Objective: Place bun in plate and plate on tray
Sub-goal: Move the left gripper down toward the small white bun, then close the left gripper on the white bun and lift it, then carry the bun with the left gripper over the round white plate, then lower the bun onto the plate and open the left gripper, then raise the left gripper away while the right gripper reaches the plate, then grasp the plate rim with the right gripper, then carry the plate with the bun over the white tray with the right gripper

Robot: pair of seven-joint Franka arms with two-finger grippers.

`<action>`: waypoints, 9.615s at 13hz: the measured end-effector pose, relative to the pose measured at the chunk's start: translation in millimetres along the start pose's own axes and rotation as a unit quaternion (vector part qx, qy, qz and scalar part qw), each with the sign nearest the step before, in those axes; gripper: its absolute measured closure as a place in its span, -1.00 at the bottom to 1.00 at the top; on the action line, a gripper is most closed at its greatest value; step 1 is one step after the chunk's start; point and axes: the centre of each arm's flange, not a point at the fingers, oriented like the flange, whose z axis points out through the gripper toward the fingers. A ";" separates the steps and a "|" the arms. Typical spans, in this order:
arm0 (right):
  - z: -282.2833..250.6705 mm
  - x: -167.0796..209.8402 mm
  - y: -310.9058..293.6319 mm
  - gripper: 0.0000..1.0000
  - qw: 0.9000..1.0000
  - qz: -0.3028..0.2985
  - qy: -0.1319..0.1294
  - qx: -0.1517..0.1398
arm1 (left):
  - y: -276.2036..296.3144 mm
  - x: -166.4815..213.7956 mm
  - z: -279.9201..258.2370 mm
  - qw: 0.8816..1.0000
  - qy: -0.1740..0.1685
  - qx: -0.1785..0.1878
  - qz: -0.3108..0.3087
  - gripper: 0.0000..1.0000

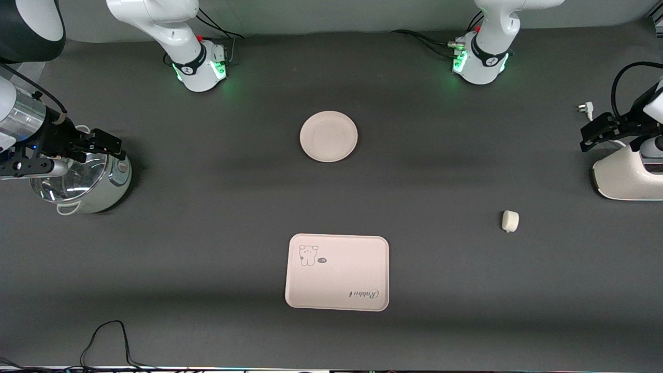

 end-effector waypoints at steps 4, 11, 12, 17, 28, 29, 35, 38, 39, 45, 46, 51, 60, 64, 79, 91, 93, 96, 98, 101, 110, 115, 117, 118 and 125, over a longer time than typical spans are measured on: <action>-0.9 -0.3 1.5 -1.00 1.000 0.001 0.001 0.000 | 0.6 0.1 0.1 1.000 0.000 0.000 0.001 -1.00; -1.9 -0.7 2.4 -1.00 1.000 0.002 0.002 0.000 | 6.1 54.3 106.9 0.999 -0.033 0.001 0.011 -1.00; -1.8 -0.7 2.8 -1.00 1.000 0.002 0.001 0.000 | 7.9 67.7 137.1 0.999 -0.031 0.002 0.013 -1.00; -1.9 -0.7 5.9 -1.00 1.000 0.005 0.001 0.000 | 11.8 87.5 303.6 0.999 -0.030 0.003 0.018 -1.00; 44.1 17.9 13.7 -1.00 0.998 0.012 -0.065 0.000 | 21.4 51.4 418.2 0.998 -0.050 -0.001 0.034 -0.04; 56.3 25.7 11.6 -1.00 0.997 0.009 -0.077 0.000 | 22.2 51.3 418.1 0.998 -0.050 -0.001 0.035 0.16; 133.4 69.0 -20.8 -1.00 0.993 -0.017 -0.117 -0.004 | 48.7 51.1 361.5 0.996 -0.080 -0.012 0.045 0.47; 137.5 71.1 -20.4 -1.00 0.991 -0.015 -0.134 0.001 | 121.2 35.8 288.7 0.994 -0.101 -0.017 0.040 0.44; 142.7 71.4 -22.0 -1.00 0.990 -0.013 -0.141 0.011 | 155.4 26.1 268.5 0.994 -0.103 -0.020 0.035 0.43; 173.6 72.0 -29.8 -1.00 0.975 0.017 -0.188 0.118 | 371.9 -72.9 191.1 0.994 -0.088 -0.048 -0.037 0.43; 178.5 70.1 -33.1 -1.00 0.971 0.020 -0.195 0.134 | 408.8 -96.6 186.6 0.994 -0.077 -0.055 -0.050 0.43; 206.9 46.0 -47.5 -1.00 0.966 0.036 -0.196 0.165 | 514.1 -187.3 241.6 0.995 -0.031 -0.039 -0.092 0.39; 209.8 50.9 2.5 -1.00 0.963 0.053 -0.206 0.168 | 576.7 -257.0 354.4 0.993 -0.050 -0.042 -0.101 0.26; 203.7 50.5 -7.9 -1.00 0.960 0.041 -0.217 0.171 | 578.0 -255.5 371.2 0.994 -0.015 -0.025 -0.109 -0.42; 265.3 -62.0 -126.3 -1.00 0.956 0.027 -0.209 0.202 | 433.0 -27.9 175.1 0.999 -0.038 0.037 0.009 -1.00; 391.5 -159.7 -254.3 -1.00 0.960 0.095 -0.139 0.225 | 97.2 51.9 25.4 0.999 -0.020 0.016 0.046 -1.00; 407.4 -172.8 -268.1 -0.99 0.963 0.099 -0.130 0.214 | 67.1 38.3 19.1 0.999 -0.001 0.020 0.037 -1.00; 426.4 -186.3 -277.7 -0.97 0.965 0.105 -0.115 0.213 | 52.3 6.0 1.2 0.999 0.009 0.026 0.025 -1.00; 436.9 -195.1 -280.4 -0.96 0.961 0.112 -0.111 0.227 | 52.1 -2.3 -2.8 0.999 0.008 0.027 0.024 -1.00; 443.0 -201.2 -283.9 -0.82 0.962 0.115 -0.103 0.223 | 53.4 -2.4 0.9 0.999 0.004 0.027 0.025 -1.00; 447.8 -205.4 -287.0 0.84 0.971 0.089 -0.075 0.208 | 61.6 -10.4 20.3 0.998 -0.052 -0.016 0.025 -1.00; 445.3 -213.3 -296.6 0.91 0.973 0.091 -0.054 0.206 | 52.0 -10.3 21.8 0.998 -0.055 -0.014 0.018 -1.00; 440.6 -206.1 -296.6 0.91 0.971 0.096 -0.052 0.214 | 49.2 -10.2 21.8 0.998 -0.055 -0.010 0.017 -1.00; 437.6 -202.1 -296.5 0.91 0.969 0.099 -0.055 0.220 | 47.8 -10.1 21.5 0.998 -0.055 -0.009 0.016 -1.00; 377.2 -141.9 -276.9 0.91 0.969 0.049 -0.099 0.220 | 43.5 -9.8 19.2 0.999 -0.052 -0.007 0.013 -1.00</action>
